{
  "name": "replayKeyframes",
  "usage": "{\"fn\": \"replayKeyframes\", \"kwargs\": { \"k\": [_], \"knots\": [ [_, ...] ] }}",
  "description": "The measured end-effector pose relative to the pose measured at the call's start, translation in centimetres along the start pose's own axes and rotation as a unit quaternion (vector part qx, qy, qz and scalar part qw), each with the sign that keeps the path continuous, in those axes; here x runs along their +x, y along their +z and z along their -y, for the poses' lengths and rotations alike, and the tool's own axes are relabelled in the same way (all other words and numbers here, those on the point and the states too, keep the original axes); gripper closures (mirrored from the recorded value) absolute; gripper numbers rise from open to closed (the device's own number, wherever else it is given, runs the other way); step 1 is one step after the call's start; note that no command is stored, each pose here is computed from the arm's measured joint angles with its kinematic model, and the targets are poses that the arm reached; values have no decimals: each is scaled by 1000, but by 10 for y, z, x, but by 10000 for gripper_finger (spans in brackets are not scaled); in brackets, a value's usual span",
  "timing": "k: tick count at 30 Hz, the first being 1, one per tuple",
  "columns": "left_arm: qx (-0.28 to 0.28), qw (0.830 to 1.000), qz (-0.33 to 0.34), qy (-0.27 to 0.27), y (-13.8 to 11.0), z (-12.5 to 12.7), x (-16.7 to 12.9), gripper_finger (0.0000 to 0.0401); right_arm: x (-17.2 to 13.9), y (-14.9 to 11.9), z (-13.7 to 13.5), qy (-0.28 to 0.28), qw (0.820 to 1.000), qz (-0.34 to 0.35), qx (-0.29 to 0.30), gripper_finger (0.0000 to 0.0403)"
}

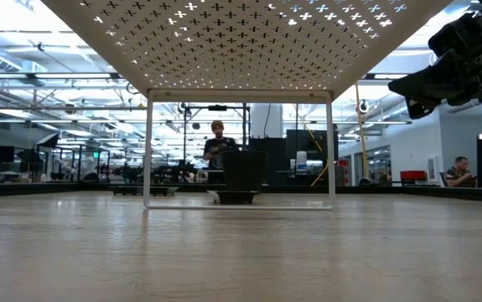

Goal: Pick & Place Mini shaped plates
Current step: Stack the bottom square plate on top of the square plate on the shelf

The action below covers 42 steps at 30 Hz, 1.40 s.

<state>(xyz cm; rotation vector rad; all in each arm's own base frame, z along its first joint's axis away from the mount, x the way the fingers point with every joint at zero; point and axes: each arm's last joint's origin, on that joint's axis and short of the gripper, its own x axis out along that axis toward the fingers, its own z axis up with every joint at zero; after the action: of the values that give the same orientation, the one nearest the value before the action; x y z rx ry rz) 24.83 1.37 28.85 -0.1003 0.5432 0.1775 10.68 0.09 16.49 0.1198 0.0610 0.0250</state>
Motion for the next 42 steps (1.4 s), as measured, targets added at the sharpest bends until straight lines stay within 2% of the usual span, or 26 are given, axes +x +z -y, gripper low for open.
{"fn": "replayKeyframes", "kwargs": {
  "k": [2,6,10,14,17,20,25,33,42],
  "knots": [
    [5,998,-48,32,1,-16,8,241,0,0,0,0,1000,0,0,403],
    [45,992,-87,81,10,-35,21,208,0,0,0,0,1000,0,0,403],
    [96,984,-121,90,5,-44,33,178,0,0,0,0,1000,0,0,403],
    [123,977,-147,97,-8,-61,46,170,0,0,0,0,1000,0,0,403],
    [115,980,-139,81,-22,-79,57,174,0,0,0,0,1000,0,0,403],
    [84,985,-132,67,-45,-100,61,184,0,0,0,0,1000,0,0,403],
    [58,996,-63,22,-66,-119,63,200,0,0,0,0,1000,0,0,403],
    [84,994,-62,17,-89,-117,65,196,0,0,0,0,1000,0,0,403],
    [85,993,-76,-37,-115,-114,101,190,0,0,0,0,1000,0,0,403]
  ]
}}
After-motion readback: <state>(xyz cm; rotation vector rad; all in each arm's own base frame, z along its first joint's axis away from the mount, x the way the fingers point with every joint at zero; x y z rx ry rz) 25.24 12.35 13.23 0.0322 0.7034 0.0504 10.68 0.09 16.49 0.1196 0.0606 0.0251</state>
